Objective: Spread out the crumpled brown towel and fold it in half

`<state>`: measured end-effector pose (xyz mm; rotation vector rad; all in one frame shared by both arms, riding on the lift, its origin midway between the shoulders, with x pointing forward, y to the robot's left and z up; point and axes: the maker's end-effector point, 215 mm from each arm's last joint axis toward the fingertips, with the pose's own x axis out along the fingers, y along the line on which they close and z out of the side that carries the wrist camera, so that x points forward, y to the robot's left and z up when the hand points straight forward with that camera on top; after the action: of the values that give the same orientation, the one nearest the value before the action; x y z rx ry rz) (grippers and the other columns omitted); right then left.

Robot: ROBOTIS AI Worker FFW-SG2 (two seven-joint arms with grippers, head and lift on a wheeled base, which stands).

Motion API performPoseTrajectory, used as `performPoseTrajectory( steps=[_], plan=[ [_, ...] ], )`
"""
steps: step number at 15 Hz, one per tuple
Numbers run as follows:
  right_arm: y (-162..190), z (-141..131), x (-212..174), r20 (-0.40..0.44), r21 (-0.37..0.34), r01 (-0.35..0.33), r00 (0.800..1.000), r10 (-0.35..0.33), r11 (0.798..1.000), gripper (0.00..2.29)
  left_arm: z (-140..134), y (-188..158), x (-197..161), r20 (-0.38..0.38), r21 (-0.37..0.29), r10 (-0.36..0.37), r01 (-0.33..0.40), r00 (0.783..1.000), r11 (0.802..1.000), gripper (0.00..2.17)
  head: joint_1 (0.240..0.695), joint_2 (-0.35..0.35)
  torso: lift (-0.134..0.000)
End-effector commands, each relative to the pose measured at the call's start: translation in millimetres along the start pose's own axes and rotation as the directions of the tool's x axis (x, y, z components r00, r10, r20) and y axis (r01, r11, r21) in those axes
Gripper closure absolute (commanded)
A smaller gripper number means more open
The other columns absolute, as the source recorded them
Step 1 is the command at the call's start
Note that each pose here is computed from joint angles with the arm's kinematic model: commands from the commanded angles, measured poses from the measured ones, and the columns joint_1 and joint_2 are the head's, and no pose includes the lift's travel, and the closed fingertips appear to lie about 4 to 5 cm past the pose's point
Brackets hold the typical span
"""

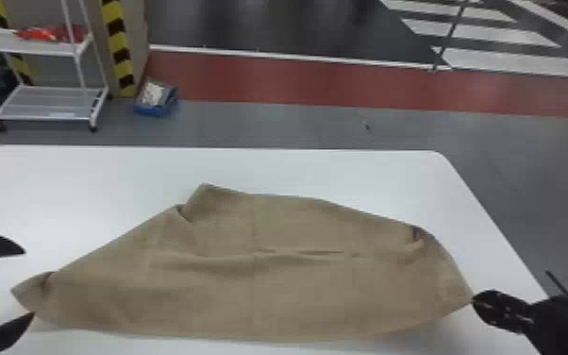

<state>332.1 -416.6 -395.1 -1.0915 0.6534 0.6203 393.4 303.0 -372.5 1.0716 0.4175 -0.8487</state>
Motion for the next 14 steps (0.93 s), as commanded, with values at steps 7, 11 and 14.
performPoseTrajectory(
  steps=[7, 11, 14],
  plan=[
    [-5.2, 4.2, -3.7, 0.003, 0.007, 0.018, 1.0, -0.018, 1.0, 1.66, -0.7, -14.7, 38.6, -0.13, 0.297, 0.003, 0.036, 0.992, 0.954, 0.32, 0.695, -0.198, -0.125],
    [-6.3, -0.3, -5.7, -0.006, 0.009, 0.021, 1.0, -0.021, 1.0, 1.66, -24.1, -18.9, 41.7, -0.195, 0.366, -0.005, 0.078, 0.981, 0.928, 0.32, 0.695, -0.189, -0.125],
    [-7.8, 0.2, -5.7, -0.005, 0.009, 0.024, 1.0, -0.024, 1.0, 1.66, -39.4, -19.2, 37.3, -0.238, 0.395, -0.008, 0.104, 0.971, 0.913, 0.32, 0.695, -0.178, -0.125]
  ],
)
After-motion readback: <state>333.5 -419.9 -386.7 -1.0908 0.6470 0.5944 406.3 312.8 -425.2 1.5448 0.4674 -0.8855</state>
